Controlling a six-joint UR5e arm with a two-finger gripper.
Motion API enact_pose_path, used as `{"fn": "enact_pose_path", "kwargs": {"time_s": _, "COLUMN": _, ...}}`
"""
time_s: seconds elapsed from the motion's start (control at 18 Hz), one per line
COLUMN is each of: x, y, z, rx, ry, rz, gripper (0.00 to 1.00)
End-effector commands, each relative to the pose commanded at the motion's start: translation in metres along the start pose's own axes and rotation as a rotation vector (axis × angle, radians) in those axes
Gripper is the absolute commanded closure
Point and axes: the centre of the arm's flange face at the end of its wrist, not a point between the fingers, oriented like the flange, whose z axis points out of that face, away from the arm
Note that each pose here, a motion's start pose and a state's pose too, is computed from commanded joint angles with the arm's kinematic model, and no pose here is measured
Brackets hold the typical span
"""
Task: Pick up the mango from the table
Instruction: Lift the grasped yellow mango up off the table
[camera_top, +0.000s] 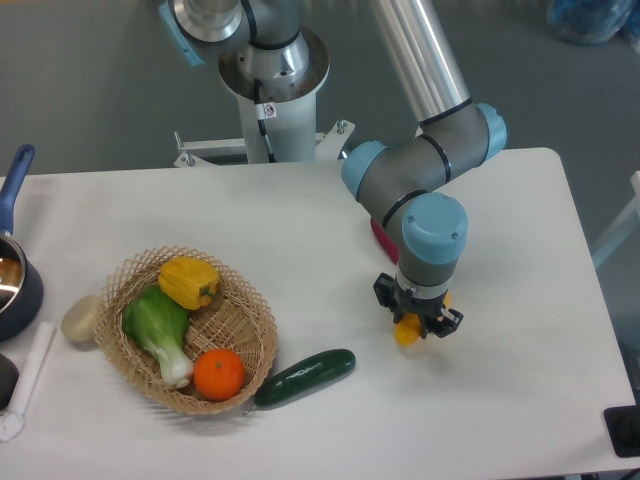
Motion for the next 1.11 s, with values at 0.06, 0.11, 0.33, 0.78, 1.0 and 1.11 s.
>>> {"fn": "enact_pose_path", "kwargs": {"time_s": 0.06, "x": -0.003, "y": -0.001, "z": -0.009, "rx": 0.008, "ry": -0.015, "rz": 0.0, "gripper": 0.83}}
{"fn": "enact_pose_path", "kwargs": {"time_s": 0.11, "x": -0.006, "y": -0.003, "z": -0.017, "rx": 0.017, "ry": -0.029, "rz": 0.0, "gripper": 0.83}}
{"fn": "enact_pose_path", "kwargs": {"time_s": 0.33, "x": -0.028, "y": -0.014, "z": -0.081, "rx": 0.084, "ry": -0.137, "rz": -0.005, "gripper": 0.82}}
{"fn": "enact_pose_path", "kwargs": {"time_s": 0.78, "x": -0.04, "y": -0.043, "z": -0.189, "rx": 0.382, "ry": -0.193, "rz": -0.138, "gripper": 0.82}}
{"fn": "enact_pose_path", "kwargs": {"time_s": 1.0, "x": -0.045, "y": -0.038, "z": -0.22, "rx": 0.473, "ry": -0.194, "rz": -0.164, "gripper": 0.82}}
{"fn": "enact_pose_path", "kwargs": {"time_s": 1.11, "x": -0.05, "y": -0.035, "z": -0.226, "rx": 0.489, "ry": -0.196, "rz": -0.192, "gripper": 0.82}}
